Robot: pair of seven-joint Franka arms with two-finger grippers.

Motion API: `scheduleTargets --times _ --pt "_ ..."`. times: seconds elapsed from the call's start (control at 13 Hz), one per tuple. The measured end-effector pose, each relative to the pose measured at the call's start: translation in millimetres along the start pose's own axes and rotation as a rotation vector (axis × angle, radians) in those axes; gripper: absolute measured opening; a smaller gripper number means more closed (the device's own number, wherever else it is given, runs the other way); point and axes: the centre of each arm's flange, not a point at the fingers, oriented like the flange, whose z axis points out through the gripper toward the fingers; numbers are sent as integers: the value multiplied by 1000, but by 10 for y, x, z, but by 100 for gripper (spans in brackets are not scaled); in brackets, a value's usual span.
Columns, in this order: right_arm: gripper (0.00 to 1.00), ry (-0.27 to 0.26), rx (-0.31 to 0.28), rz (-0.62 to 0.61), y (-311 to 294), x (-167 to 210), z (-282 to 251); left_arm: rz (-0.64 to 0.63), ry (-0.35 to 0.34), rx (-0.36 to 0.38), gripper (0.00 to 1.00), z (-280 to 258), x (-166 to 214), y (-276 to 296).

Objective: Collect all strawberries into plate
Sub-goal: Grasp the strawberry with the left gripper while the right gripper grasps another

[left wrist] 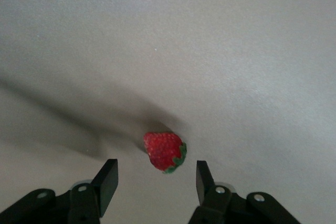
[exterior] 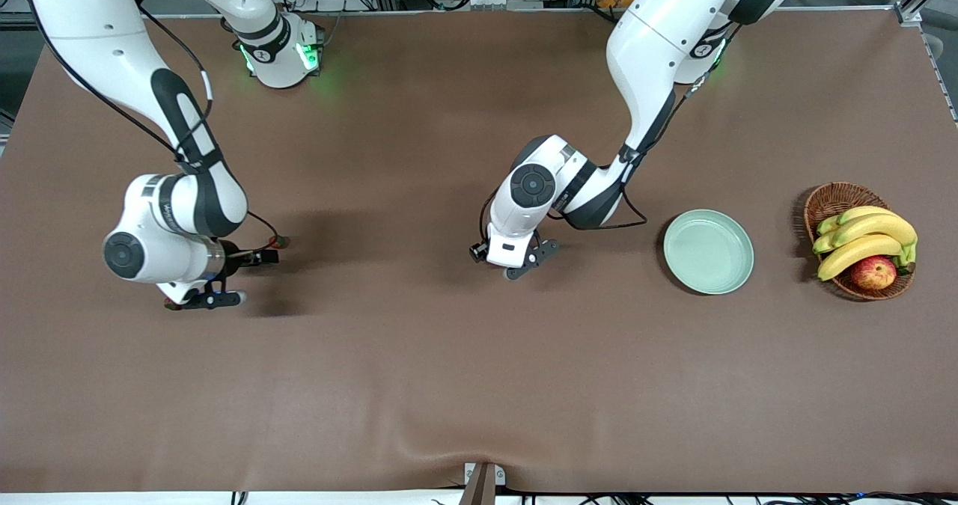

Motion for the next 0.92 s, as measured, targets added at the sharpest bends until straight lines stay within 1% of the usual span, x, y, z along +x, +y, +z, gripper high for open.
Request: scheduleTargets --times 0.23,0.31,0.38,0.46,0.54,0.61,0.69,0.77,0.92 --pt "96 -38 3 1 0 -46 127 -8 7 0 66 53 68 -25" --pt "91 -53 5 -1 -19 -62 142 -10 9 -3 66 60 78 -25" --pt "91 -64 6 -1 -42 -73 153 -10 10 -8 65 78 85 -24" --pt "85 -72 5 3 -83 -79 163 -11 11 -12 65 111 91 -27" --pt "85 -78 2 3 -147 -83 173 -12 11 -16 64 141 94 -29" --pt "81 -84 -3 4 -234 -86 186 -13 11 -17 62 163 95 -33" --pt "80 -87 -7 3 -315 -87 197 -13 11 -17 62 172 95 -33" --pt "78 -89 -11 2 -378 -88 205 -12 11 -19 56 172 96 -30" --pt "77 -91 -14 -1 -415 -92 214 -9 15 -21 36 164 98 -22"
